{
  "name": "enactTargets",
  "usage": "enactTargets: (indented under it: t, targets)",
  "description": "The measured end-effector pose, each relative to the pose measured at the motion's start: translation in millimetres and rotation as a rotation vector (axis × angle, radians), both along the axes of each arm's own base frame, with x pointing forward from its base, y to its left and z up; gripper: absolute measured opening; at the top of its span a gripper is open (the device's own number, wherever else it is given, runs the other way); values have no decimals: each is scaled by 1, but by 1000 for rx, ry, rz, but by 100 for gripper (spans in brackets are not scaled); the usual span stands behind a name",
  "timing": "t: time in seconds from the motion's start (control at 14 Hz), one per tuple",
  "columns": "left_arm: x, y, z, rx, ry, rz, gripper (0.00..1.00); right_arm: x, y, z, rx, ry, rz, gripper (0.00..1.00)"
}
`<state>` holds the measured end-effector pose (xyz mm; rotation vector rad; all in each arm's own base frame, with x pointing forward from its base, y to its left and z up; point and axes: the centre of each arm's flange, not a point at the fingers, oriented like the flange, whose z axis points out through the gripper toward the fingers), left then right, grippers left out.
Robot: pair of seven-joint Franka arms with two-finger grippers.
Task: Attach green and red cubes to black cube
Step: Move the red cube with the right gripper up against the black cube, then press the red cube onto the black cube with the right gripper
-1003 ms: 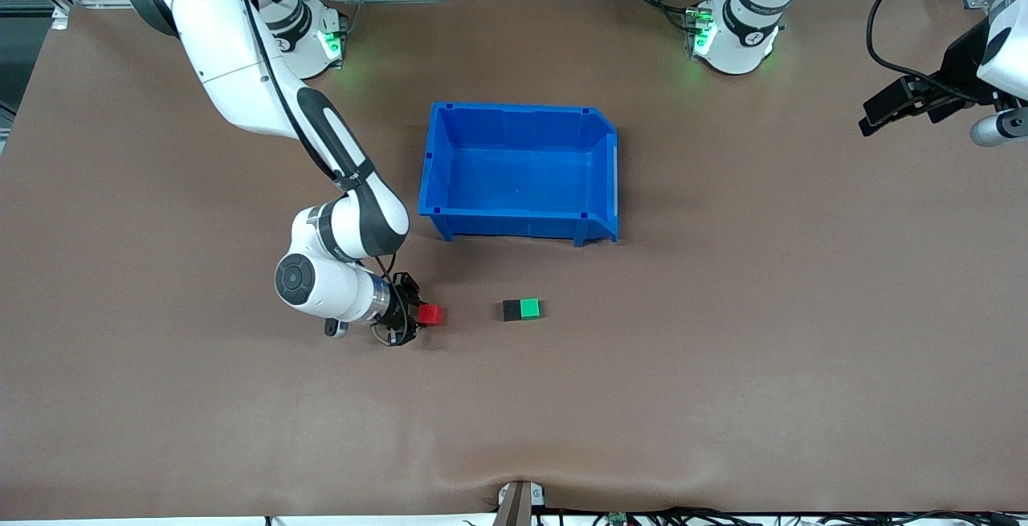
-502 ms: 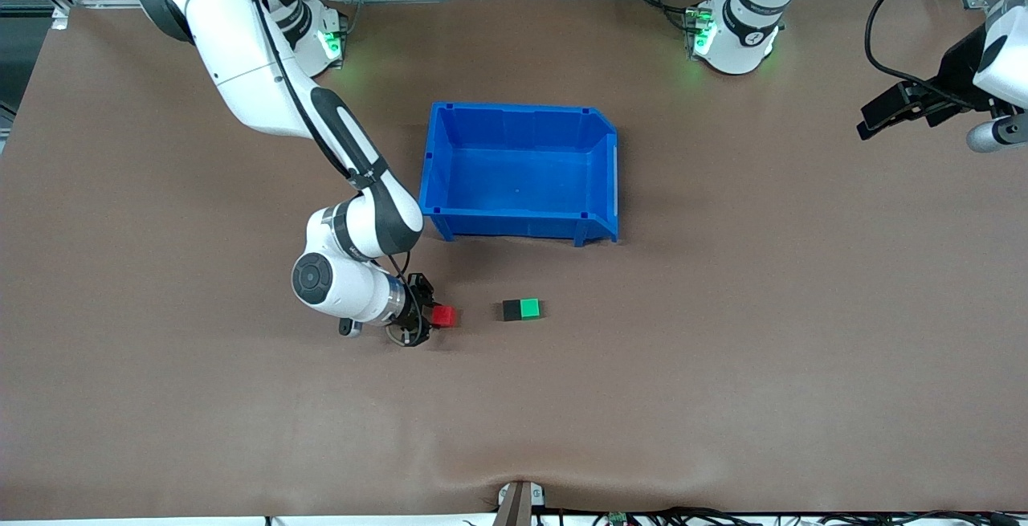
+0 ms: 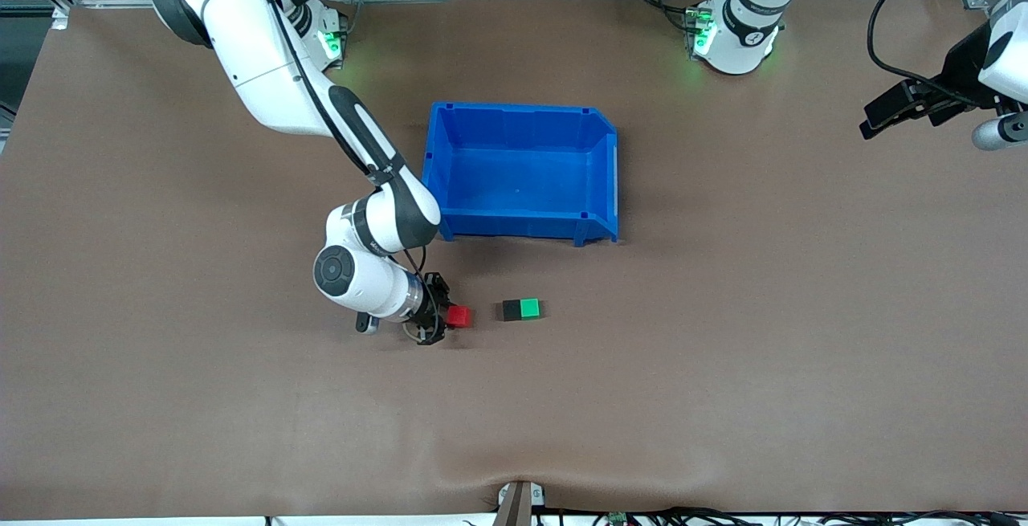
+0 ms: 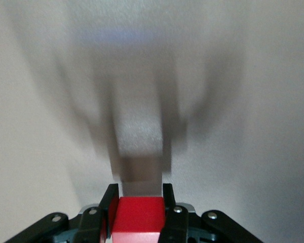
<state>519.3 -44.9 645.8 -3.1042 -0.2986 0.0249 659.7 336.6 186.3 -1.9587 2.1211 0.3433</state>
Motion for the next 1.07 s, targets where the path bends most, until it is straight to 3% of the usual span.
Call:
enactTargets:
  t: [1.07]
  targets:
    - [-1,4,5,0,-8,8,100,-8,41,-9,13,-23,-21,40]
